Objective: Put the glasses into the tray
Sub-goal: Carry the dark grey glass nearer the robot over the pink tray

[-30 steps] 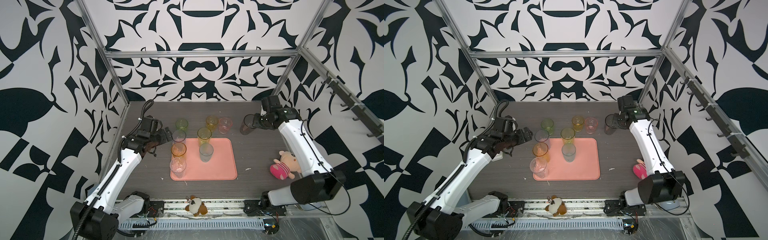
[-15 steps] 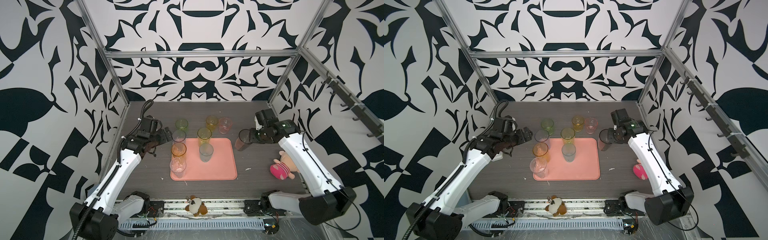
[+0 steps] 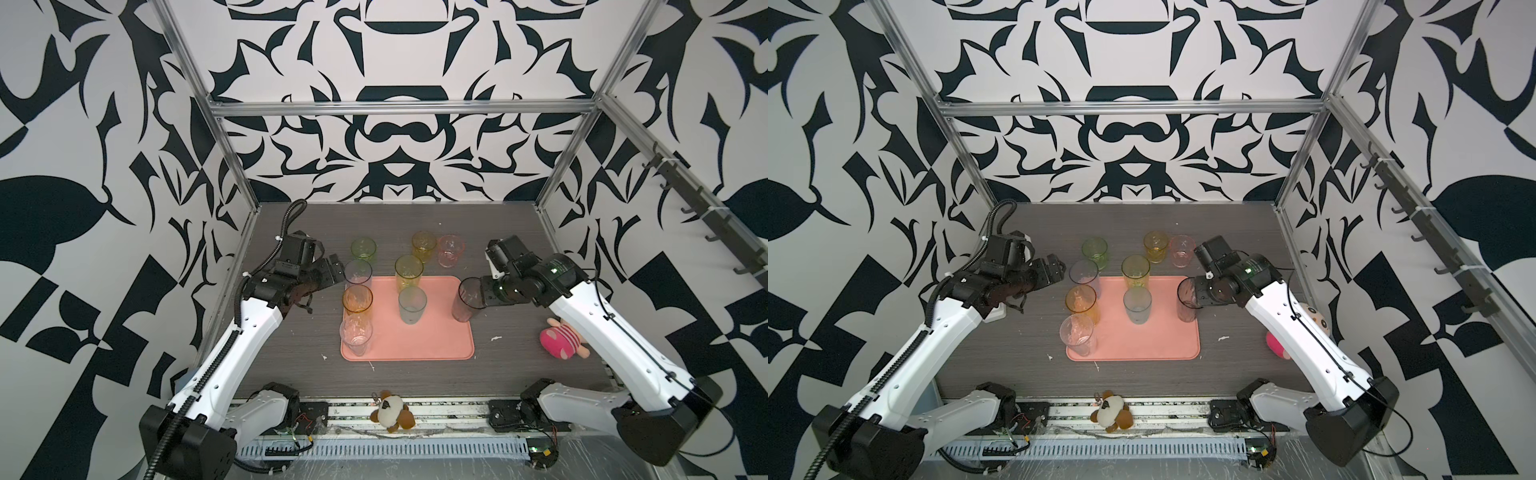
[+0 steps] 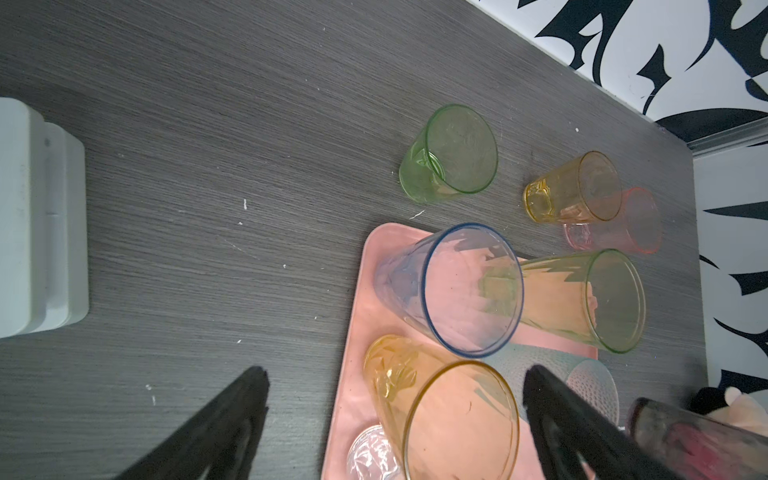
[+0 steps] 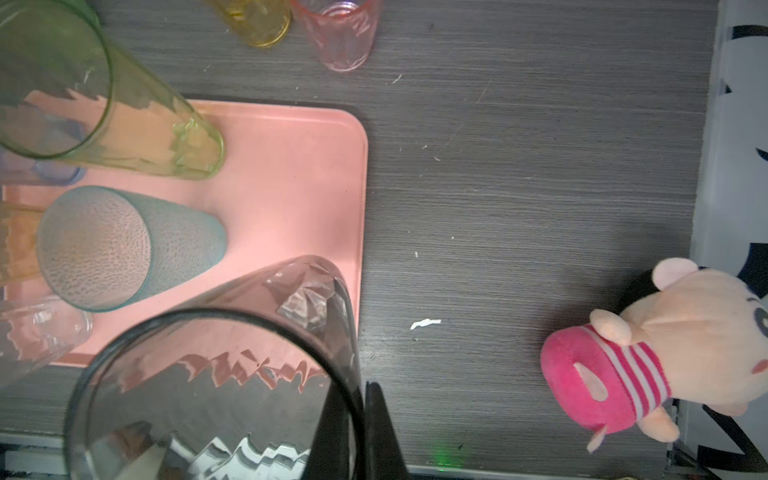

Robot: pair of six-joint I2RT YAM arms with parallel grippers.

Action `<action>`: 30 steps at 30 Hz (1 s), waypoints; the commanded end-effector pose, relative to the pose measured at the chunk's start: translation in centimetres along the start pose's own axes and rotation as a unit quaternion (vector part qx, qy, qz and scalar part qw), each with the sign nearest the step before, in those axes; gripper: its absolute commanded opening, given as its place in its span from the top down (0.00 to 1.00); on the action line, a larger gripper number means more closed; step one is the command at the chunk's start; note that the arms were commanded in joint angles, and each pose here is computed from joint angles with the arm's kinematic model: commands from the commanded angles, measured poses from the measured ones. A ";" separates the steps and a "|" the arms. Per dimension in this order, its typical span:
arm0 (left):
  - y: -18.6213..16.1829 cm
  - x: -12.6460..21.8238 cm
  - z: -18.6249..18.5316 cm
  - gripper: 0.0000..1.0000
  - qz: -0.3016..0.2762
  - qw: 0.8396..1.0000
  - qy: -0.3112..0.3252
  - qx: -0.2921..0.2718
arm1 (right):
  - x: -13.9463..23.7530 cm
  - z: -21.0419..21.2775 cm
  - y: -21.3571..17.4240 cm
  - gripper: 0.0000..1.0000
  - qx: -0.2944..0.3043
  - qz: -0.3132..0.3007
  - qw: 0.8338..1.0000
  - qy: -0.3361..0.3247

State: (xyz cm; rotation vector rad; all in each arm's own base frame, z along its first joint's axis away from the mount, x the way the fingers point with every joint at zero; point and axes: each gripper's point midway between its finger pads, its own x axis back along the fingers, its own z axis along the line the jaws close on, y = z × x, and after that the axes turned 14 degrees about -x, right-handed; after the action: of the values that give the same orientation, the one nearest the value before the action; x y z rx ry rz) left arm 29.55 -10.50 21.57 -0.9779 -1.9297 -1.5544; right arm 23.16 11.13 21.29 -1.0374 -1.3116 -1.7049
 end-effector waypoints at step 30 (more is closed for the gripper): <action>-0.7 -0.3 -0.3 0.01 0.002 1.000 -0.012 0.003 | -3.7 9.3 -6.9 1.00 0.059 0.007 0.997 0.041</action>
State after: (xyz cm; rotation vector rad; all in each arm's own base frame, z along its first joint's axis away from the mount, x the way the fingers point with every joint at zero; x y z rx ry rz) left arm 29.65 -10.78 21.26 -0.9908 -1.9408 -1.5512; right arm 19.12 20.87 15.56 -0.9452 -1.3378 -1.5439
